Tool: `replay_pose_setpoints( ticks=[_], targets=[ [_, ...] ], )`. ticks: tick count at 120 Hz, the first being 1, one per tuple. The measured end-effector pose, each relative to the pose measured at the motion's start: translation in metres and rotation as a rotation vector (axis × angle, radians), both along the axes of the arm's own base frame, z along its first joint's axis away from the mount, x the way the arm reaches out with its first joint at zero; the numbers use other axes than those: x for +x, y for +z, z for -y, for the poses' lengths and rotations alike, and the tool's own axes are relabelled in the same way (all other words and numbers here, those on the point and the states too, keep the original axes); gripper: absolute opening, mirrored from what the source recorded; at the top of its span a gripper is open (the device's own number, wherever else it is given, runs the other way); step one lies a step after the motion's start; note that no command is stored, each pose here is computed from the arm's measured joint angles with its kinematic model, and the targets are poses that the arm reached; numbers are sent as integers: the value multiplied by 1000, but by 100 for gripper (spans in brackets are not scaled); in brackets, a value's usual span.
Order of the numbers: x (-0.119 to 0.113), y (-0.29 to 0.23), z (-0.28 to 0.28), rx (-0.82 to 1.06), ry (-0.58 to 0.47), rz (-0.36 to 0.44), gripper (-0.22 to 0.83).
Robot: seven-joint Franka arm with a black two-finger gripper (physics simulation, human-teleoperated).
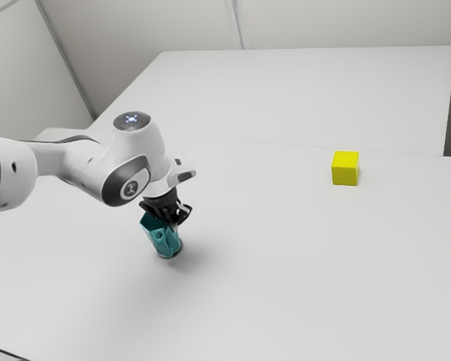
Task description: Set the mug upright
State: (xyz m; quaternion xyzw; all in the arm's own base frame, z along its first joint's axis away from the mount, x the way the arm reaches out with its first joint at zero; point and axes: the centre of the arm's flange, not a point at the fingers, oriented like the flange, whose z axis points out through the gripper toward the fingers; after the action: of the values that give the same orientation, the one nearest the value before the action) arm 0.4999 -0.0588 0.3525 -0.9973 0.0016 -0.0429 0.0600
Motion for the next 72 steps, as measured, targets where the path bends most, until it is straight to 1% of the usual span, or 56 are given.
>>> replay_pose_setpoints(
  ticks=[9, 17, 36, 44, 51, 61, 72],
  targets=[
    [0, 0, 0, -2, 5, 4, -15],
    [1, 0, 0, -6, 10, 7, -10],
    [1, 3, 1, -15, 20, 15, 12],
    [1, 6, 1, -19, 23, 22, 24],
    [2, 8, 1, -22, 26, 27, 32],
    [2, 13, 0, -26, 27, 39, 41],
    [3, 23, 0, -30, 28, 58, 48]
  ],
)
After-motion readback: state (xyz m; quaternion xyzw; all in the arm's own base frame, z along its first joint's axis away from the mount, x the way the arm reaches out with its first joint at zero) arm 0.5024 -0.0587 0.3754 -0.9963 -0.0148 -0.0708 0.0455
